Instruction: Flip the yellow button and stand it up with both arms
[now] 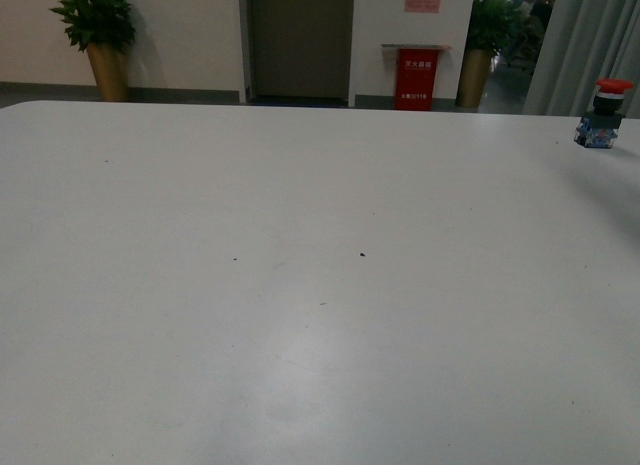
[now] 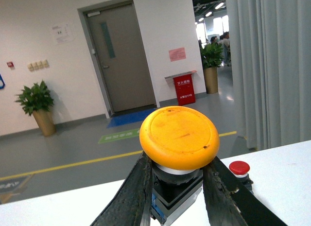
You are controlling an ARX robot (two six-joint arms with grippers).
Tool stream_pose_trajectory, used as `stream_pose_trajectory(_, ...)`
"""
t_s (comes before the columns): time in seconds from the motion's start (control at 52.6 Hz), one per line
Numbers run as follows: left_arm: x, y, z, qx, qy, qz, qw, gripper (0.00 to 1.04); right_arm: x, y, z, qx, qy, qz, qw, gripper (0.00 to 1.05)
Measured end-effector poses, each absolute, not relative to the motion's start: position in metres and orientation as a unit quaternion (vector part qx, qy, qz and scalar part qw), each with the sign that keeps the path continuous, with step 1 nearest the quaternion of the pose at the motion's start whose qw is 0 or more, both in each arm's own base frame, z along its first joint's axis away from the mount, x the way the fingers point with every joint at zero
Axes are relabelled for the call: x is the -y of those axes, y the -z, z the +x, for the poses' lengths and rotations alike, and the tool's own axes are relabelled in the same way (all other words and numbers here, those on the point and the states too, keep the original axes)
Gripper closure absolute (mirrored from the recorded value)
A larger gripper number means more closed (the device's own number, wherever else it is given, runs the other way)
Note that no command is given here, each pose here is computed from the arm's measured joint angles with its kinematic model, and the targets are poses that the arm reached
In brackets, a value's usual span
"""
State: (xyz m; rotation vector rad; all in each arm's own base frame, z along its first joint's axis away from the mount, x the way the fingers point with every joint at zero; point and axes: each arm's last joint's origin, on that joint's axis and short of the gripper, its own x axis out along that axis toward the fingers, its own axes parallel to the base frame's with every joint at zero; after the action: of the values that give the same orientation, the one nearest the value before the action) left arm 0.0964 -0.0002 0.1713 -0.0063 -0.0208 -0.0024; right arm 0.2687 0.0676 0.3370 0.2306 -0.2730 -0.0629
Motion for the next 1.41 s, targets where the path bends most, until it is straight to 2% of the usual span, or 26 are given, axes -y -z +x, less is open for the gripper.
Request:
stream_pose_trajectory(0.323,0.000,-0.171,0.096,0.010,0.001,-0.003,1.000,0.07,-0.067,-0.318,0.287,0.105,0.057,0.037,0.992,0.82)
stream_pose_trajectory(0.666,0.000,-0.171,0.096,0.010,0.001,-0.003,1.000,0.07,-0.066,-0.298,0.306,0.043,0.138,-0.033,0.989,0.82)
stream_pose_trajectory(0.875,0.000,-0.171,0.096,0.010,0.001,-0.003,1.000,0.07,-0.072,-0.293,0.312,-0.003,0.194,-0.030,0.981,0.82)
stream_pose_trajectory(1.407,0.000,-0.171,0.096,0.010,0.001,-0.003,1.000,0.07,-0.100,-0.290,0.339,-0.048,0.238,-0.001,0.970,0.82)
